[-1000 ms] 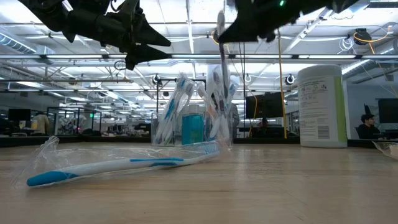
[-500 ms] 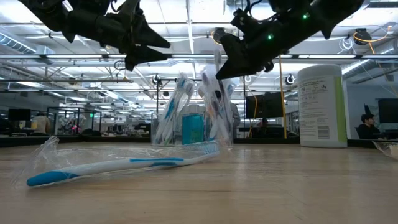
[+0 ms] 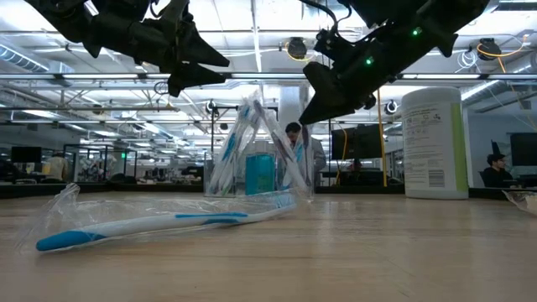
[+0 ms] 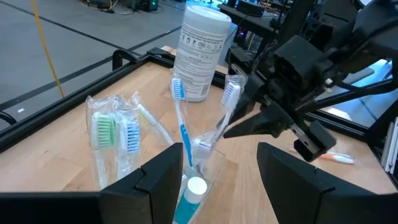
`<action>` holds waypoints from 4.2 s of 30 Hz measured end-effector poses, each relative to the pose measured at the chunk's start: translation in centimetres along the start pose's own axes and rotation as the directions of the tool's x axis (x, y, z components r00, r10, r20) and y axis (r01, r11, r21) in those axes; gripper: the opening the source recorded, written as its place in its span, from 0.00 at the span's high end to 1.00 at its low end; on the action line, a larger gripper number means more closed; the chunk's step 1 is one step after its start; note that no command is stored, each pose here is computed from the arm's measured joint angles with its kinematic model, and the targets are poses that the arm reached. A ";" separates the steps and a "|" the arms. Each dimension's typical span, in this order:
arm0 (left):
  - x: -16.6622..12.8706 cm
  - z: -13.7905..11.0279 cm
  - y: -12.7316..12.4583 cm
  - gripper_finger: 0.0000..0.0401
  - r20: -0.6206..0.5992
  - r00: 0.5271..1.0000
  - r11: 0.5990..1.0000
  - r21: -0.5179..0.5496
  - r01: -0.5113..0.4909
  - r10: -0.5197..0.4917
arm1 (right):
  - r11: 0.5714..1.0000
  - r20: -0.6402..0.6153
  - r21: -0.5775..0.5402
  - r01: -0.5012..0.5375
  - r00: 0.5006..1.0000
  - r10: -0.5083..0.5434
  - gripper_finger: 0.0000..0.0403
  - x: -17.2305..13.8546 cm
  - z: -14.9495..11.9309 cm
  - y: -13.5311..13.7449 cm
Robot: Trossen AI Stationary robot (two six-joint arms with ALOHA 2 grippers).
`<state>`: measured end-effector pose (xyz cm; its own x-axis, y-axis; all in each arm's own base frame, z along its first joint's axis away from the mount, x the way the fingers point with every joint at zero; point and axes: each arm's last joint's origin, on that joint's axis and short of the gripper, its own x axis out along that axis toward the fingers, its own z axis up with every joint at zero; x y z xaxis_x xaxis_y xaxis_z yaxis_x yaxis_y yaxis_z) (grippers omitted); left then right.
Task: Pick & Place toothbrushing station
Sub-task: Put the purple toothbrush into the right section of the transparent organizer, then put the blue toothbrush into the left section of the transparent organizer
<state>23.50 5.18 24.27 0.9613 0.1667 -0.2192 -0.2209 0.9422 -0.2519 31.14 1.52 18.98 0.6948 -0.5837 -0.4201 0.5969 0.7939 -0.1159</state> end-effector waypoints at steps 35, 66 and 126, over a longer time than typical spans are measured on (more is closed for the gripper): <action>1.9 -7.6 -11.8 0.47 -0.262 0.953 0.988 -0.033 0.149 -0.153 | 0.993 0.176 -0.076 -0.088 0.979 0.101 0.68 -4.0 3.7 -0.3; 10.2 -15.5 -15.0 0.47 -0.603 0.798 1.000 0.019 -0.017 0.025 | 0.998 0.363 -0.046 -0.050 0.929 0.063 0.68 -3.8 6.2 -1.2; 4.6 2.8 -5.8 0.99 0.267 0.857 0.878 0.072 -0.473 0.440 | 0.991 0.187 -0.089 -0.100 0.976 0.115 0.68 -4.3 3.7 0.0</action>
<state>29.64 1.28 27.32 0.7708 0.6354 -0.0470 -0.6371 0.7692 -0.0492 29.64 3.42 24.13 0.8215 -0.5099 -0.2551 0.4865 0.8602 -0.1525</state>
